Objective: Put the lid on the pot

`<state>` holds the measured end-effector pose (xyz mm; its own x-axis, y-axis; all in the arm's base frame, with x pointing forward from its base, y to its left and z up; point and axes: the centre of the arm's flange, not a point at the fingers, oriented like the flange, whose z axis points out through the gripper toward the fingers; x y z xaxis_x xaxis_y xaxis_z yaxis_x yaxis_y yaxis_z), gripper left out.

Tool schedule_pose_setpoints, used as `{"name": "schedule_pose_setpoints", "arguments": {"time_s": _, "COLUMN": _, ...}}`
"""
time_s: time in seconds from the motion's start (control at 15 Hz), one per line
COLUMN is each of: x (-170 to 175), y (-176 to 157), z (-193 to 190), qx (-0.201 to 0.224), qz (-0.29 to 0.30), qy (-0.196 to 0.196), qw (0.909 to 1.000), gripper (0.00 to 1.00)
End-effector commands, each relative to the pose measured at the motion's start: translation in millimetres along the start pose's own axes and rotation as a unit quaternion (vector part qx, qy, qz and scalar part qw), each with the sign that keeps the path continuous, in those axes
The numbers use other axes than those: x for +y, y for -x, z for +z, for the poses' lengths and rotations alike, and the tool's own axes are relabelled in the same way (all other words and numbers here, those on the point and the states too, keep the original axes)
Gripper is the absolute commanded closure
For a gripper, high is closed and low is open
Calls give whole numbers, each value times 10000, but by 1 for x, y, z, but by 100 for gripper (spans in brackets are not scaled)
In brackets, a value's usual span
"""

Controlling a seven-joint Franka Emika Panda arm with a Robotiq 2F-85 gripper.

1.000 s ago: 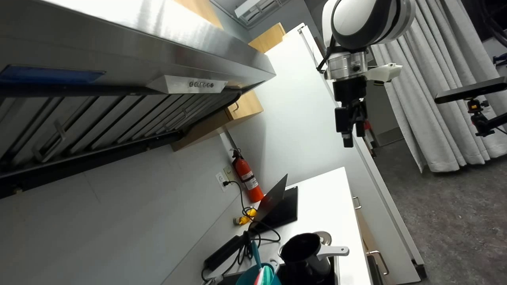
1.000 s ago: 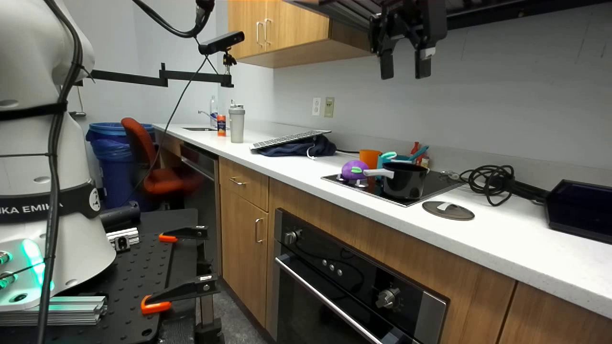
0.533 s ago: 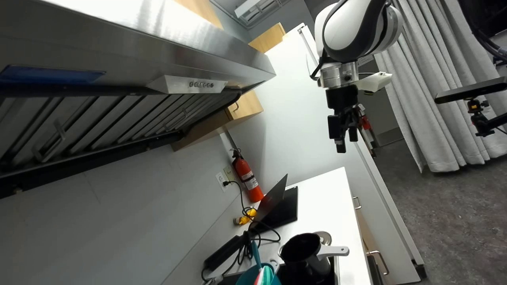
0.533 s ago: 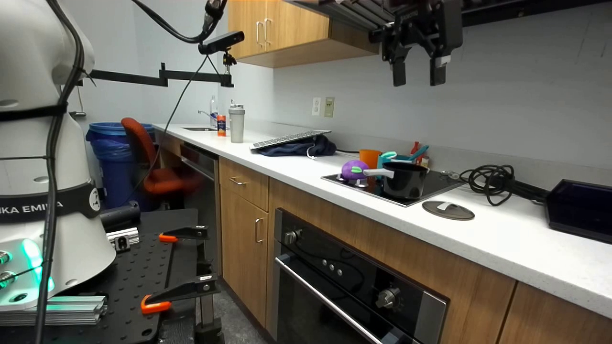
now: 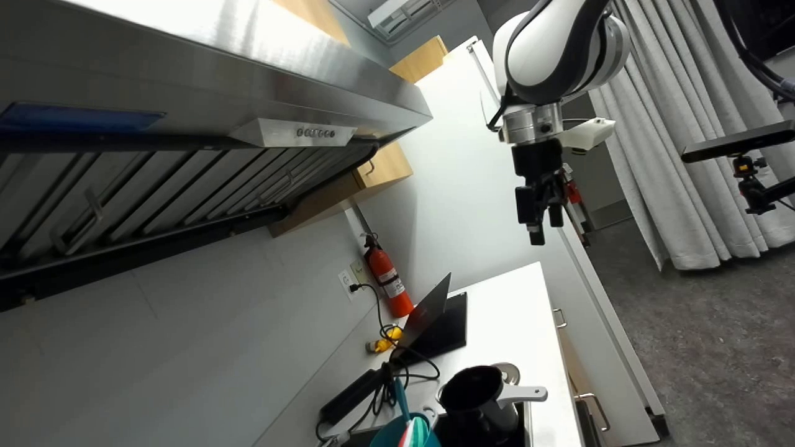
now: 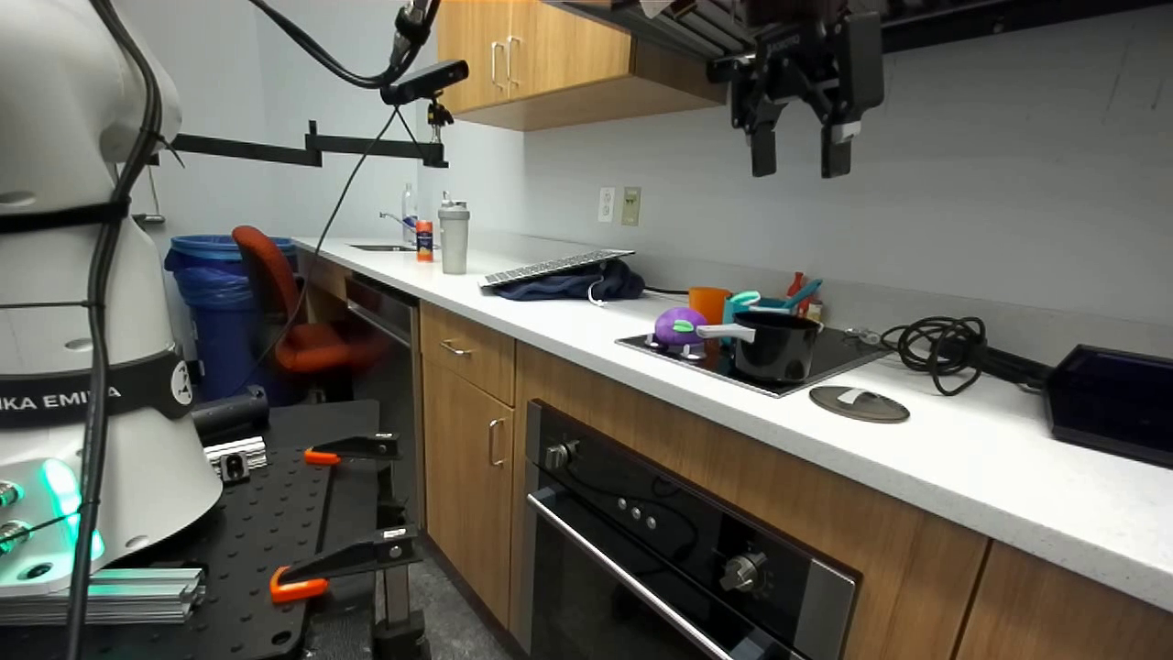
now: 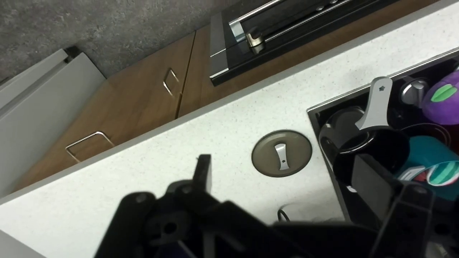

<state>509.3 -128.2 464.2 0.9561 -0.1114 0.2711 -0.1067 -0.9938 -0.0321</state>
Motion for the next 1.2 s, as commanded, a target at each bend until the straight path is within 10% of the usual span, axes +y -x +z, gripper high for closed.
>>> {"name": "schedule_pose_setpoints", "arguments": {"time_s": 0.0, "x": -7, "y": -23, "z": 16, "qx": -3, "qz": 124, "qy": 83, "qw": 9999, "gripper": 0}}
{"name": "schedule_pose_setpoints", "arguments": {"time_s": 1.13, "x": -20, "y": -135, "z": 87, "qx": 236, "qz": 558, "qy": 492, "qw": 9970, "gripper": 0}}
